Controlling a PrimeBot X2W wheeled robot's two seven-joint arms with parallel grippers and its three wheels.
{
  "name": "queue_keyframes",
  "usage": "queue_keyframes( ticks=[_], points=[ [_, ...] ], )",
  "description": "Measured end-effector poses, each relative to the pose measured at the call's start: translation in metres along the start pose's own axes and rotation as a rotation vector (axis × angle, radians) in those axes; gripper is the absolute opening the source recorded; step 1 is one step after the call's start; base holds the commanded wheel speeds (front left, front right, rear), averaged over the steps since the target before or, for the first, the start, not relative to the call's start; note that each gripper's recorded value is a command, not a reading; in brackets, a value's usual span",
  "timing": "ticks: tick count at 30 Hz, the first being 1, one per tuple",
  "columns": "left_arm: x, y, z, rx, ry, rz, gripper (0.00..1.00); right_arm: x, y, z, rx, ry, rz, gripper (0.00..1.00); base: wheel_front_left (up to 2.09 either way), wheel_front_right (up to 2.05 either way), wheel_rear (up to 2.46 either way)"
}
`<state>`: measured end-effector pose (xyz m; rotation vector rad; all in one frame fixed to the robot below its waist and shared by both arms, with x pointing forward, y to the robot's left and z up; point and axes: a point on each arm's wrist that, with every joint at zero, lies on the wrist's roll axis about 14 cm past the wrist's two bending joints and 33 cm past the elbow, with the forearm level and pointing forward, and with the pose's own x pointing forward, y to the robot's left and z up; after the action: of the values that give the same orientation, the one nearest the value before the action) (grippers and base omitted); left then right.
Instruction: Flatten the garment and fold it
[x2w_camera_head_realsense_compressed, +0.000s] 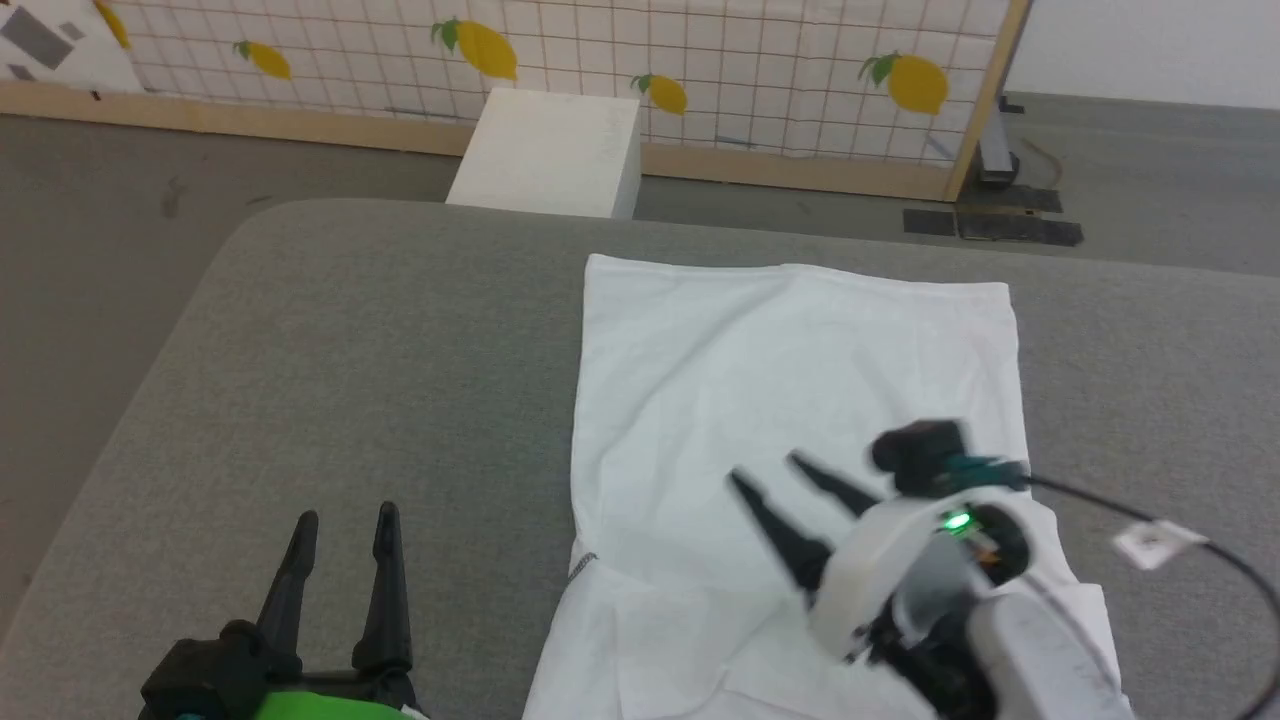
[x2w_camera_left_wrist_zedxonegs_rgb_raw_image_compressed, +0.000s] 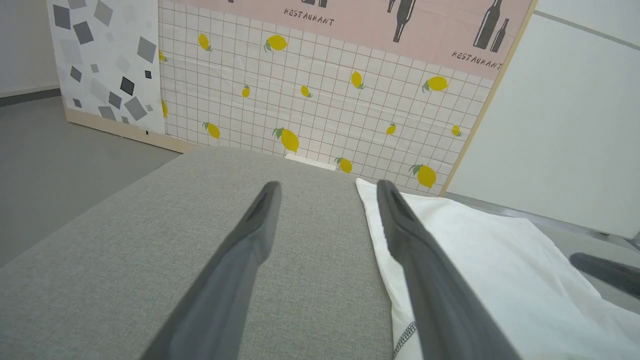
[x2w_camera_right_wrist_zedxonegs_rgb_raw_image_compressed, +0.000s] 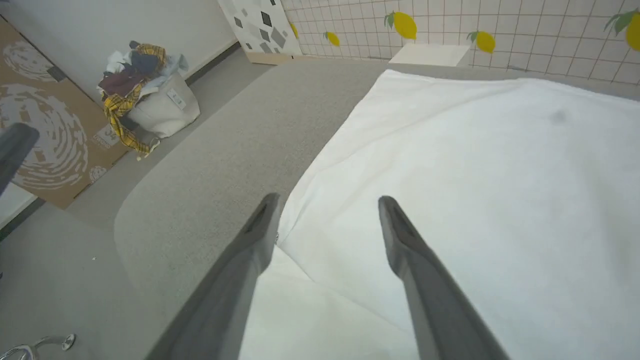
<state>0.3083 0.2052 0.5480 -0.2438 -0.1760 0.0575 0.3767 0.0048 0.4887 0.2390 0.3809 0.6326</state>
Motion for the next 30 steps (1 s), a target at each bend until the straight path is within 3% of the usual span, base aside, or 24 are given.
queue_keyframes(
  ticks=[5,15,23,30],
  points=[
    [0.006,-0.012,-0.003,-0.007,0.011,-0.041,1.00,-0.044,-0.063,0.064,-0.048,-0.265,-0.223,1.00,0.00,0.00,0.00],
    [0.012,-0.030,-0.012,-0.015,0.034,-0.102,1.00,-0.155,-0.142,0.089,-0.145,-0.510,-0.598,1.00,0.00,0.00,0.00],
    [0.004,-0.037,-0.019,-0.019,0.048,-0.125,1.00,-0.203,-0.163,0.035,-0.084,-0.482,-0.732,1.00,0.00,0.00,0.00],
    [0.010,-0.038,-0.023,0.005,0.062,-0.144,1.00,-0.206,-0.164,0.033,-0.082,-0.489,-0.740,1.00,0.00,0.00,0.00]
  ],
)
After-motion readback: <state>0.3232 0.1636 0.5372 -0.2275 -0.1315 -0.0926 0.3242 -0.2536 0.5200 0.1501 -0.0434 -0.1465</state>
